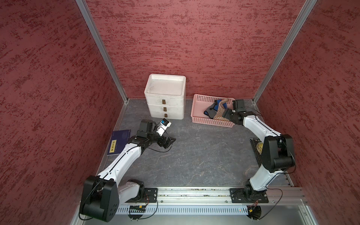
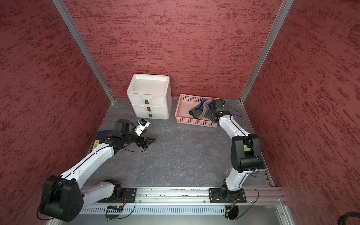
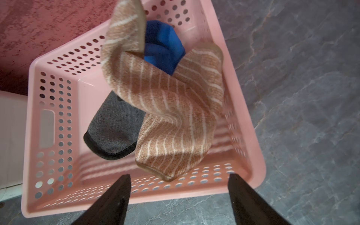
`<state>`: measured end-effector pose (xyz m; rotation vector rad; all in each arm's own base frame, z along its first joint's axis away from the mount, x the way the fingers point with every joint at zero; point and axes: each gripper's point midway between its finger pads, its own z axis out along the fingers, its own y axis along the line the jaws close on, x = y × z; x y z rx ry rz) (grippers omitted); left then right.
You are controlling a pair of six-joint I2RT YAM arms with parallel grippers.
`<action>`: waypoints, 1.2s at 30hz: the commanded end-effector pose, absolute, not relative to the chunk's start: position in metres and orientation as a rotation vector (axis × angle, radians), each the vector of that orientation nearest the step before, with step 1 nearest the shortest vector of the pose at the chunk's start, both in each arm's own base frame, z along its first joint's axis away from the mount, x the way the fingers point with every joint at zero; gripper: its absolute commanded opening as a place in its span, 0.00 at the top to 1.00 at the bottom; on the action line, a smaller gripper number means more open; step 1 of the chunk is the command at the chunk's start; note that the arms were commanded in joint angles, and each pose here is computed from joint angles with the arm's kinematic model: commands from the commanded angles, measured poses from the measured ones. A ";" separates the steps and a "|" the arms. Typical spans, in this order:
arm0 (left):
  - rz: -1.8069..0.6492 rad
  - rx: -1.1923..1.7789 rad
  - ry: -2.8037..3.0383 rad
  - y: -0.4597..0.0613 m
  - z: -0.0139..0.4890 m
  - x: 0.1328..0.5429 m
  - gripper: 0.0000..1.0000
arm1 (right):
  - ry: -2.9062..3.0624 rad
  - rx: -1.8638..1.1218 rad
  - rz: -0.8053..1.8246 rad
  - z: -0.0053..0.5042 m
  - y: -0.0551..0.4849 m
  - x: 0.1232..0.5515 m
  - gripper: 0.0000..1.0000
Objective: Fold the square dishcloth
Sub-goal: Pick up the cleaning item from the bin.
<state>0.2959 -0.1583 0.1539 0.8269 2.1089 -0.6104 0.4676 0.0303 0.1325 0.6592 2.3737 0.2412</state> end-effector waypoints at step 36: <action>-0.543 0.849 2.029 -0.154 0.153 0.297 0.00 | 2.307 0.551 0.391 0.182 0.048 0.506 1.00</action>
